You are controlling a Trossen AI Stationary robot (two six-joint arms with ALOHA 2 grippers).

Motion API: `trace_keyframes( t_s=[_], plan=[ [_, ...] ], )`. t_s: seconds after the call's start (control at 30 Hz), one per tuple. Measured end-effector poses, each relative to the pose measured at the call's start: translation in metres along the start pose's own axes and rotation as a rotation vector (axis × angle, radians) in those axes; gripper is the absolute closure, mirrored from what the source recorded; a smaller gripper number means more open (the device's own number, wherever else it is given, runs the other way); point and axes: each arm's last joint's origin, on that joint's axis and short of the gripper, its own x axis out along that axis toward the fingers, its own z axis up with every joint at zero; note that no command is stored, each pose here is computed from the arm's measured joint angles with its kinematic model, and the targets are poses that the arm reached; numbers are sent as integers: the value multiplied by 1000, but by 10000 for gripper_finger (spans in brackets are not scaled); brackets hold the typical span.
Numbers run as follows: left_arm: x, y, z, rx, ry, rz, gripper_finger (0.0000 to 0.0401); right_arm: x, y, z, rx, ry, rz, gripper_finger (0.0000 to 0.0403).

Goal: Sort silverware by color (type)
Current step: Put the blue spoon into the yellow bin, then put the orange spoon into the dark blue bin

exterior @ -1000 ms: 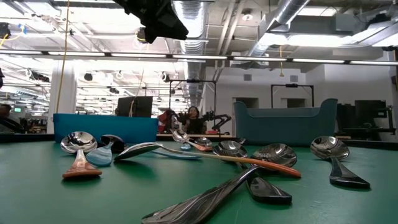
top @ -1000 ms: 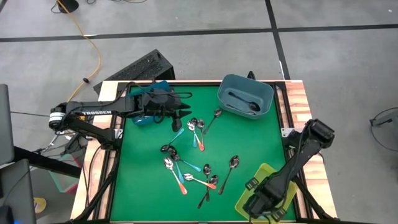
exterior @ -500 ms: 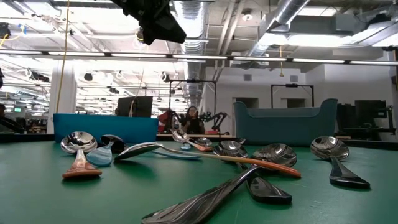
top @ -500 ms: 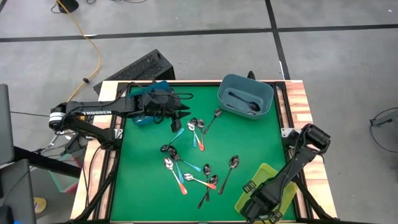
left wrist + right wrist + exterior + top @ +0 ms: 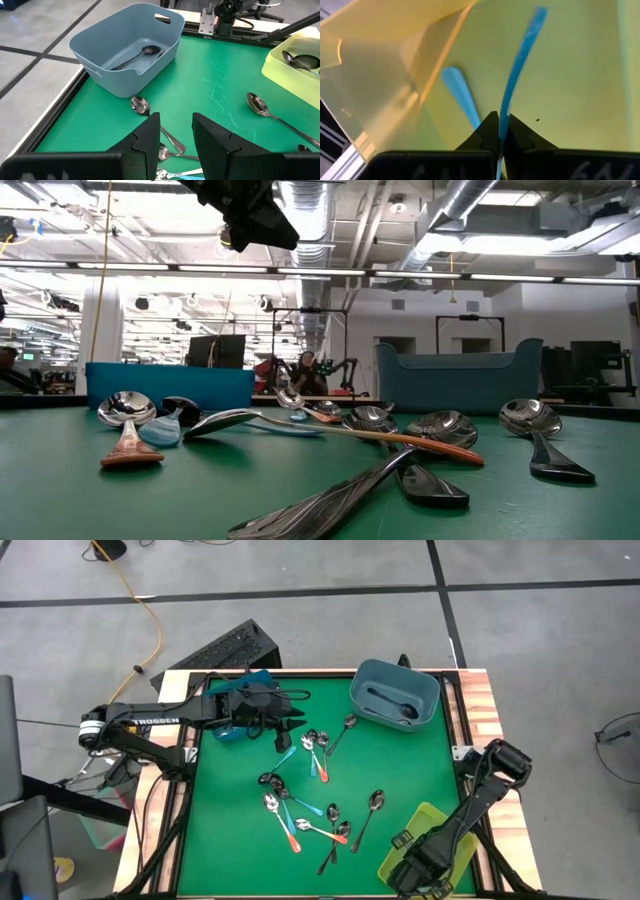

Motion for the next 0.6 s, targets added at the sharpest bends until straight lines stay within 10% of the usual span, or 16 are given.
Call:
trace_keyframes(
  t_s=[0.6],
  plan=[
    [0,0,0,0,0,0,302,0,0,0,131,2,6,288]
  ],
)
